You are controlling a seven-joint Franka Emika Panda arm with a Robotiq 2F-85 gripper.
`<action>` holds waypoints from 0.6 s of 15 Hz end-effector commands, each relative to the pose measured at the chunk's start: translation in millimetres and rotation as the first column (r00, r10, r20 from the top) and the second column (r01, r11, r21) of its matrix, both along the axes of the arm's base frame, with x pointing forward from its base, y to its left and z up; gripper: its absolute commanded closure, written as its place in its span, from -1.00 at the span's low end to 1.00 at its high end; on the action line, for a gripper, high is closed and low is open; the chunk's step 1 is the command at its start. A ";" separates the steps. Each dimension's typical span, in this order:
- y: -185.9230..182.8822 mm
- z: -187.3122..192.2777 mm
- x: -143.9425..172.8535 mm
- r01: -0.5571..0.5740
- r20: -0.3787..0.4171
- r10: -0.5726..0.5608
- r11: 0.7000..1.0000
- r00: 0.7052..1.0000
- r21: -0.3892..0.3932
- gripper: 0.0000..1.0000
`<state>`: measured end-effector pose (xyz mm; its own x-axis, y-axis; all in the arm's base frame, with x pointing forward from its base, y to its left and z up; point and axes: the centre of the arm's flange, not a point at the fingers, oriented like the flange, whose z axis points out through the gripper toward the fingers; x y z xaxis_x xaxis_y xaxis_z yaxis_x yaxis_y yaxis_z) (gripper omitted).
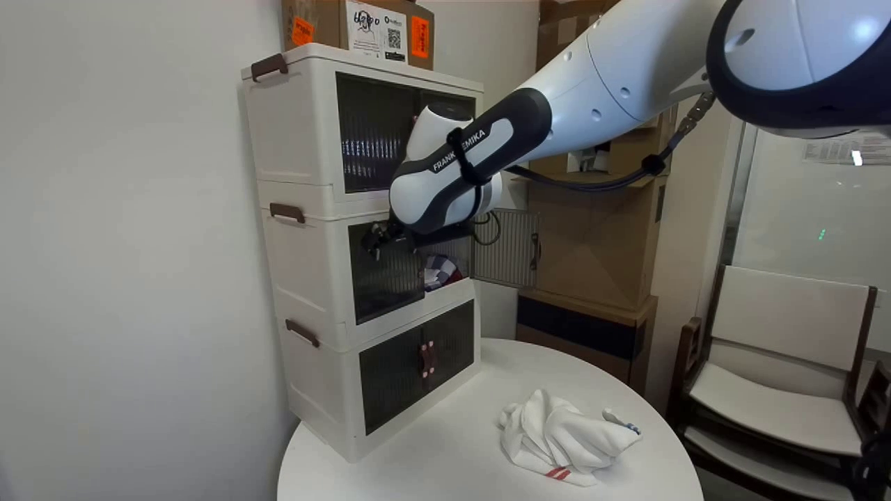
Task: Close the left door of the middle cabinet.
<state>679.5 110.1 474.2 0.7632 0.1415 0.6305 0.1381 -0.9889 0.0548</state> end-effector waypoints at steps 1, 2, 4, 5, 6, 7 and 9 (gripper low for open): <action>-0.8 6.0 1.7 -0.005 -0.005 0.005 1.000 1.000 0.010 -1.00; -3.2 6.9 -5.4 -0.011 -0.020 0.011 1.000 1.000 0.016 -1.00; -17.2 11.3 -24.7 -0.007 -0.066 0.010 0.999 0.998 0.042 -1.00; -30.8 12.6 -40.9 0.011 -0.092 -0.007 0.999 0.996 0.043 -1.00; -42.9 13.6 -59.3 0.031 -0.126 -0.024 0.998 0.992 0.056 -1.00; -54.8 14.8 -81.1 0.048 -0.162 -0.037 0.997 0.986 0.066 -1.00; -67.4 16.4 -111.2 0.072 -0.253 -0.051 0.994 0.966 0.077 -1.00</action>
<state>636.2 69.1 477.3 0.8551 0.0646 0.5145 0.0901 -0.9956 -0.0248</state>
